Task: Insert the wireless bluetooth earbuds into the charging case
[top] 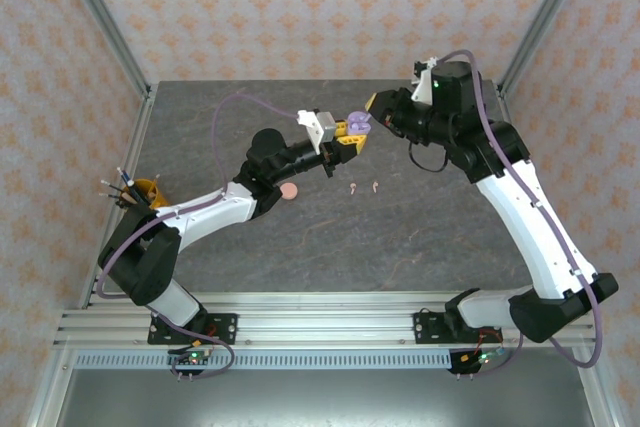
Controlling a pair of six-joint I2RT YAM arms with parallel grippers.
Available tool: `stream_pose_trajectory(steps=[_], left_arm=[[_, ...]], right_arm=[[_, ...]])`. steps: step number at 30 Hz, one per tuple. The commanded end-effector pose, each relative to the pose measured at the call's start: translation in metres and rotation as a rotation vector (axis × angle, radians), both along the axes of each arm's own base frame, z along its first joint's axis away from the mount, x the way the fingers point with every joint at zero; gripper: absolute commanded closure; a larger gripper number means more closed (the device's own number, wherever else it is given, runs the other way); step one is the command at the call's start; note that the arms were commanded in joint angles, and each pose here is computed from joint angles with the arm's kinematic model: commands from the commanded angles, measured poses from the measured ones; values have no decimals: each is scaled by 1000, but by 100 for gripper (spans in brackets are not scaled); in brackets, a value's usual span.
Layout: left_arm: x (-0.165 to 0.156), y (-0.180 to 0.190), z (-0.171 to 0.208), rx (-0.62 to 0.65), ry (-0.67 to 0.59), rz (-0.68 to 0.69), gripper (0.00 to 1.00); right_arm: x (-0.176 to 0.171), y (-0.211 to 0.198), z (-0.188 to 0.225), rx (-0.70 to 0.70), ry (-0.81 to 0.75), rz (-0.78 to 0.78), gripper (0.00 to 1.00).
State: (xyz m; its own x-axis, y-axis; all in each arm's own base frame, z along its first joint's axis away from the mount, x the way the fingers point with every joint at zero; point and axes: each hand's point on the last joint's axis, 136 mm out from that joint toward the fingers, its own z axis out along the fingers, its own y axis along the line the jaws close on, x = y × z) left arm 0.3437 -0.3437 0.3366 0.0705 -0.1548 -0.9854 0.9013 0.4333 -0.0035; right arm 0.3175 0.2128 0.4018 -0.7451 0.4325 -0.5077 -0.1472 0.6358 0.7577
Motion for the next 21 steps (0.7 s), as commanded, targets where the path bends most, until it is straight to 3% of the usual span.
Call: stream_pose_trajectory(steps=[1, 21], left_arm=[[-4, -4, 21, -20, -56, -19, 100], [-5, -2, 24, -23, -63, -13, 100]], right_arm=[[1, 4, 1, 29, -3, 17, 83], [-1, 4, -17, -9, 31, 24, 83]])
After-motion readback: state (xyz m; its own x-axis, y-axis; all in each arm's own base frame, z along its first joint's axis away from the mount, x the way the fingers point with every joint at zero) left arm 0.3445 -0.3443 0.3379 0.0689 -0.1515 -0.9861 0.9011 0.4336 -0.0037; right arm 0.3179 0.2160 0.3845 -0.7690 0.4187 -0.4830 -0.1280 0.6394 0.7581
